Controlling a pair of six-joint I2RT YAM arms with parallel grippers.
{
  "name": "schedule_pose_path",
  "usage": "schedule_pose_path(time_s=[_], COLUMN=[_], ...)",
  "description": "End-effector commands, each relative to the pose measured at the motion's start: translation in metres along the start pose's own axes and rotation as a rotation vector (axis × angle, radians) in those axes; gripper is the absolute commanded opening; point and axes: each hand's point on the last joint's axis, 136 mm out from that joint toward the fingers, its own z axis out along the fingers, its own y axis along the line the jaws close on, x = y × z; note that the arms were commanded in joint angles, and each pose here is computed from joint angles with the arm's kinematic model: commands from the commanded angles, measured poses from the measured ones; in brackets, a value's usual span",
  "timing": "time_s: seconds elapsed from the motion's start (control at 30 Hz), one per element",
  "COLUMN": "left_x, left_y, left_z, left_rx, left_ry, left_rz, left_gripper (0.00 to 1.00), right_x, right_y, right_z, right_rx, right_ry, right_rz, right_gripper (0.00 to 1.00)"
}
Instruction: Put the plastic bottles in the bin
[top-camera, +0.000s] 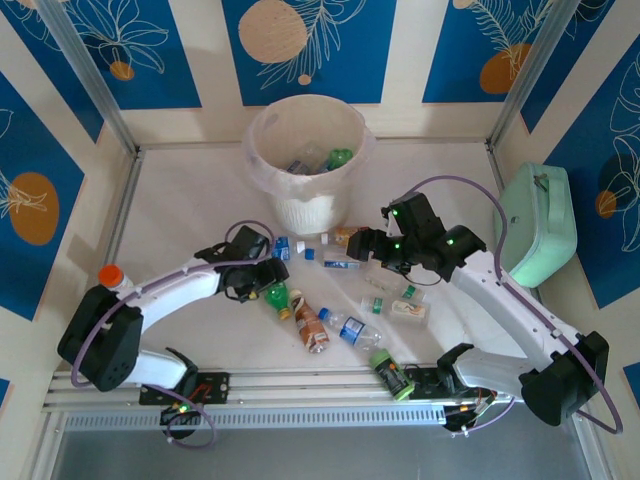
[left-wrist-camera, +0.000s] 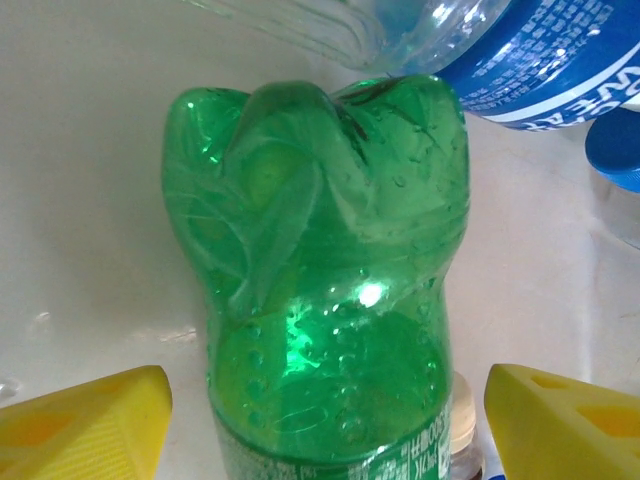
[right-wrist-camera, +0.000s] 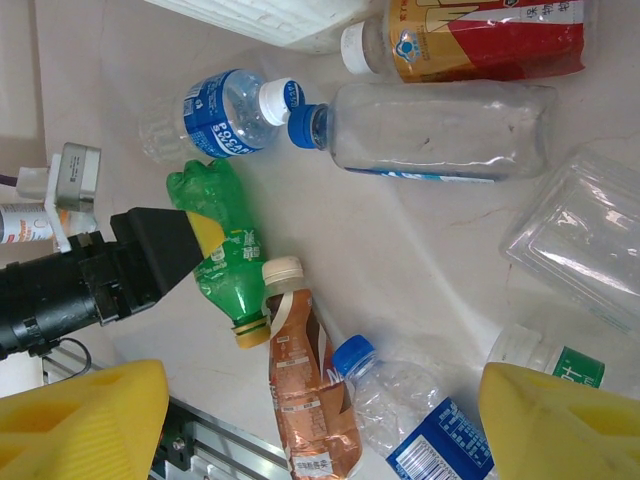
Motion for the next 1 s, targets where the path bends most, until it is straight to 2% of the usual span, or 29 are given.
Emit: schedule_pose_path(time_s=[0.0,0.27,0.73,0.83,0.97], left_x=[0.008,0.011,0.006,0.004,0.001], left_y=[-0.001,0.003,-0.008,-0.026,-0.082], left_z=[0.010,0.020,0.000,-0.017,-0.059], left_rx=[0.005,-0.014,0.015,0.080,0.334], left_ry=[0.029,0.044,0.018,0.000,-0.056], left_rz=[-0.007,-0.003,0.073,0.124,0.254], left_gripper=[0.78,0.68,0.55,0.54,0.54], right_x=[-0.002,-0.005,-0.011,-0.014,-0.020], right_y=[0.010,0.014,0.026,0.036,0.056], right_z=[-0.003,-0.007,-0.021,-0.031,-0.046], right_rx=[-0.026,-0.034,-0.071,-0.105,-0.174], right_ry=[0.002,-0.005,-0.034,-0.047,-0.060], right_rz=[-0.005,-0.007,-0.010,-0.016,-0.026], right_gripper=[0.81,0.81,0.81,0.81,0.82])
